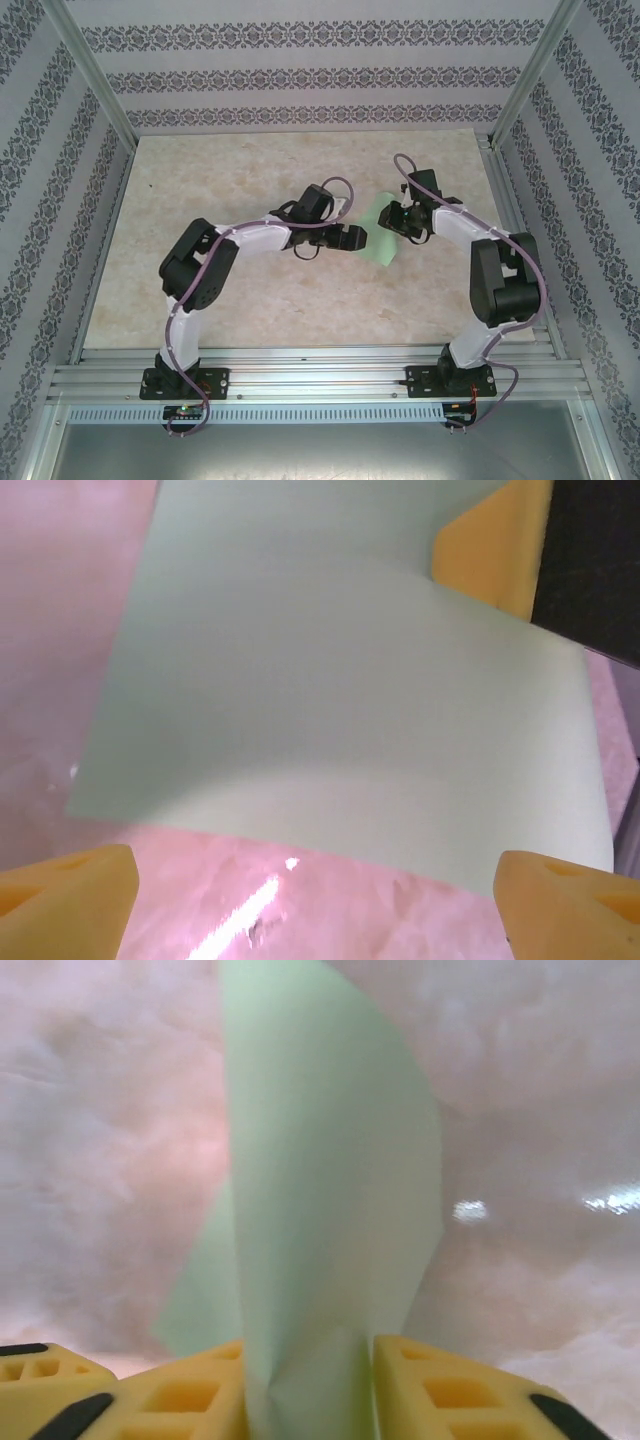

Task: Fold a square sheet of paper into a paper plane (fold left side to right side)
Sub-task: Pick up the square sheet of paper from the center of the table, then place a square sheet of paper at the center of the table.

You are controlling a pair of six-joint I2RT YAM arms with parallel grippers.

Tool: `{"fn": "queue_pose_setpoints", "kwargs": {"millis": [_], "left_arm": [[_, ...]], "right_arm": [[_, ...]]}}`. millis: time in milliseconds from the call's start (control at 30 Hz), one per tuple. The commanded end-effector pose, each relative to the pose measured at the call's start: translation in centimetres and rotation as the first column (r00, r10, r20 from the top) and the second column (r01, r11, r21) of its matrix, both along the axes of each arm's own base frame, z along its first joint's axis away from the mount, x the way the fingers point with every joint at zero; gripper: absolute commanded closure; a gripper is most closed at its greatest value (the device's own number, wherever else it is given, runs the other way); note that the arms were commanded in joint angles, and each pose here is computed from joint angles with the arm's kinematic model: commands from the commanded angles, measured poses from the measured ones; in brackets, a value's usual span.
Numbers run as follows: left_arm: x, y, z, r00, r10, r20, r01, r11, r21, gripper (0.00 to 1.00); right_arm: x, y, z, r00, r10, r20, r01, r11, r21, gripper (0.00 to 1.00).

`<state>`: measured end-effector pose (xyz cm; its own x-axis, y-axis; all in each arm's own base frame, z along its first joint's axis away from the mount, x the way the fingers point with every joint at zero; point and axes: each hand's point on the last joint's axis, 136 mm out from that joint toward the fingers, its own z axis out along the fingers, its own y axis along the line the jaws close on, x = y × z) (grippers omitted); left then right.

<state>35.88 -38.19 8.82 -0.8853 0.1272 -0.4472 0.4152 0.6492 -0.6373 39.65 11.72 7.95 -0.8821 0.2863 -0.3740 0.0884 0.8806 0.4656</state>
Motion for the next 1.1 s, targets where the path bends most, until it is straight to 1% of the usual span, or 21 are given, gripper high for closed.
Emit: {"fn": "queue_pose_setpoints", "kwargs": {"millis": [0,200,333,433,533,600,700,833,900,967,1033,1067], "left_arm": [[1.0,3.0,5.2,0.996,0.022,0.09,-0.017,0.998,-0.062,0.07],[0.8,7.5,9.6,0.991,0.049,0.126,-0.026,0.985,-0.171,0.07],[0.3,9.5,13.1,0.984,0.038,0.173,0.008,0.967,-0.257,0.07],[-0.9,9.5,15.9,0.975,-0.019,0.221,0.09,0.944,-0.319,0.06],[-1.8,9.1,17.8,0.965,-0.069,0.251,0.158,0.922,-0.353,0.06],[-1.9,9.0,18.5,0.963,-0.079,0.259,0.173,0.916,-0.361,0.06],[-1.8,9.0,18.7,0.963,-0.076,0.259,0.17,0.917,-0.362,0.06],[-1.9,8.6,18.8,0.965,-0.09,0.247,0.186,0.899,-0.397,0.08],[-2.2,8.4,18.9,0.966,-0.105,0.234,0.199,0.883,-0.426,0.13],[-2.5,8.2,19.0,0.965,-0.118,0.233,0.213,0.872,-0.441,0.24],[-2.6,8.3,18.7,0.967,-0.12,0.226,0.211,0.873,-0.44,0.43],[-2.6,8.3,18.4,0.969,-0.12,0.216,0.205,0.877,-0.434,0.57]], "right_arm": [[0.8,1.6,3.7,0.982,0.075,0.173,-0.092,0.991,0.094,0.73],[-0.6,3.3,8.2,0.934,0.146,0.326,-0.211,0.962,0.172,0.73],[-2.3,4.9,12.4,0.871,0.194,0.451,-0.327,0.914,0.239,0.73],[-4.1,6.1,15.5,0.817,0.224,0.532,-0.416,0.867,0.274,0.73],[-5.7,7.1,17.8,0.772,0.239,0.589,-0.487,0.817,0.308,0.73],[-6.6,7.7,19.0,0.749,0.245,0.615,-0.527,0.783,0.331,0.73],[-7.4,8.3,20.3,0.728,0.244,0.641,-0.562,0.747,0.354,0.73],[-8.2,9.1,20.9,0.712,0.269,0.649,-0.599,0.716,0.36,0.74],[-8.3,9.4,20.8,0.713,0.277,0.644,-0.602,0.712,0.361,0.74],[-8.1,9.5,20.5,0.72,0.275,0.637,-0.593,0.72,0.36,0.73],[-7.9,9.4,20.1,0.727,0.271,0.631,-0.585,0.727,0.36,0.73],[-7.8,9.4,19.9,0.732,0.268,0.627,-0.577,0.733,0.36,0.73]]}}
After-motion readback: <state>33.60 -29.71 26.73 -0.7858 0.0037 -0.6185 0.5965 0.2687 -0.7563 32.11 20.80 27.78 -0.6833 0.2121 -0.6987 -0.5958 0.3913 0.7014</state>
